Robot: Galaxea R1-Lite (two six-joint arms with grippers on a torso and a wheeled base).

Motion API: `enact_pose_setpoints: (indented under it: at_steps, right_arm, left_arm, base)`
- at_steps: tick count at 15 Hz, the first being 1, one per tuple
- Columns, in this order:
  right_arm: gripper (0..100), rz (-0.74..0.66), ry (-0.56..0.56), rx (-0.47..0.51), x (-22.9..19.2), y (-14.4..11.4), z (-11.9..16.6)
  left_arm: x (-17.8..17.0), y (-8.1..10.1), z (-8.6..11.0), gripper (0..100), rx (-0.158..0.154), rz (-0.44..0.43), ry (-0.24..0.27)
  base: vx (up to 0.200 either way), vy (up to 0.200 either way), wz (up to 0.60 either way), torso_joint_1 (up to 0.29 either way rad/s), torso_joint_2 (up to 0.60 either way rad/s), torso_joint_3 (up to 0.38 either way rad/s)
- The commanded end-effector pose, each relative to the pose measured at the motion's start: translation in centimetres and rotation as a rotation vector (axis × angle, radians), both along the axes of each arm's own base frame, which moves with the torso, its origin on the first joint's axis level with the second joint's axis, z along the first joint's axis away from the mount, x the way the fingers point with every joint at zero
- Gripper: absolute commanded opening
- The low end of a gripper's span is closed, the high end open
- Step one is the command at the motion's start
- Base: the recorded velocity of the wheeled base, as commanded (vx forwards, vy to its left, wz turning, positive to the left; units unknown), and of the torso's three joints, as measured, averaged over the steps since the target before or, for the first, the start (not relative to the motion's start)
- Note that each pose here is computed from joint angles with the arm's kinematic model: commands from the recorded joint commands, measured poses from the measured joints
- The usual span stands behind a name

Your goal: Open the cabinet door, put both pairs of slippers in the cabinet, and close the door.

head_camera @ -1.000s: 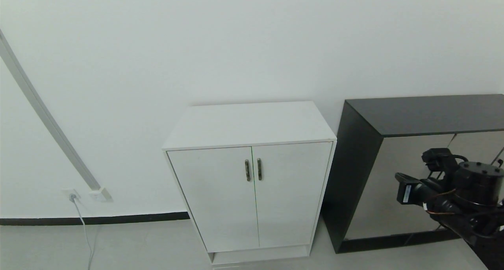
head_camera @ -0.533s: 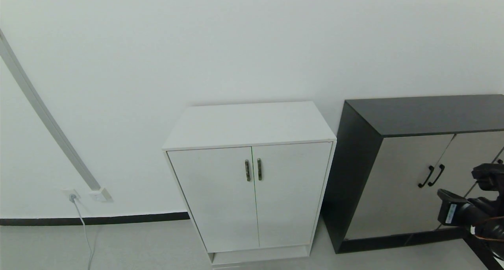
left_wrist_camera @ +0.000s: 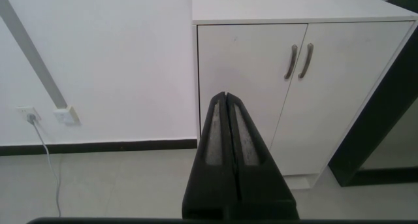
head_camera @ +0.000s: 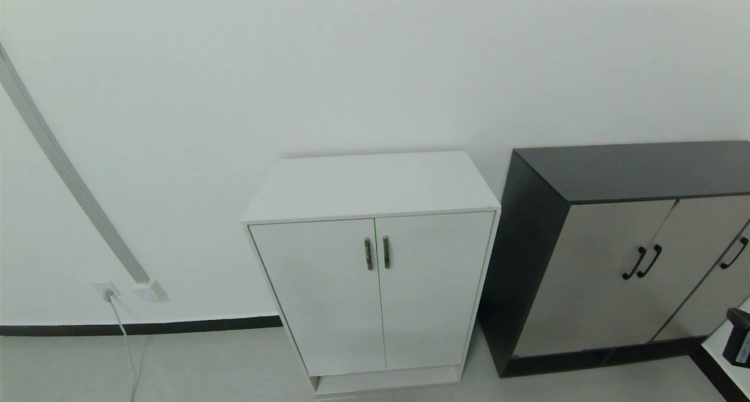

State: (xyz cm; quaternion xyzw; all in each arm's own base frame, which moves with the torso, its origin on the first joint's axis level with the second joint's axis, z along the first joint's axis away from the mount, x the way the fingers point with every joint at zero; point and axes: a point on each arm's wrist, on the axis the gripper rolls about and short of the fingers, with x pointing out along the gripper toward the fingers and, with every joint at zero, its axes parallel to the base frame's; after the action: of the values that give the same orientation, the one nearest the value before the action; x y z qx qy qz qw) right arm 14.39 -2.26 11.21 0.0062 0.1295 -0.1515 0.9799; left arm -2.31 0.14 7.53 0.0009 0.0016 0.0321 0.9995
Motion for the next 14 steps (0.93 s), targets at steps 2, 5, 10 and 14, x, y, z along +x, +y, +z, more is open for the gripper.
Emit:
enact_pose_setpoints:
  at_steps: [2, 5, 10, 14]
  right_arm:
    - [0, 0.047, -0.051, -0.042, -4.1, 0.5, 1.4]
    - [0, 0.152, -0.026, -0.013, -6.0, 1.0, 1.0]
    - [0, 0.251, 0.109, 0.003, -8.7, 1.6, -0.8]
    - [0, 0.306, 0.167, 0.027, -10.2, 2.0, -1.7]
  left_arm:
    - [0.0, 0.0, 0.0, 0, 0.000, 0.002, 0.001]
    - [0.0, 0.0, 0.0, 0, 0.000, 0.002, 0.001]
    - [0.0, 0.0, 0.0, 0, 0.000, 0.000, 0.001]
    - [0.0, 0.0, 0.0, 0, 0.000, 0.000, 0.001]
  base:
    - [0.000, 0.000, 0.00, 0.000, 0.00, 0.000]
    - [0.000, 0.000, 0.00, 0.000, 0.00, 0.000]
    - [0.000, 0.000, 0.00, 0.000, 0.00, 0.000]
    - [0.000, 0.000, 0.00, 0.000, 0.00, 0.000]
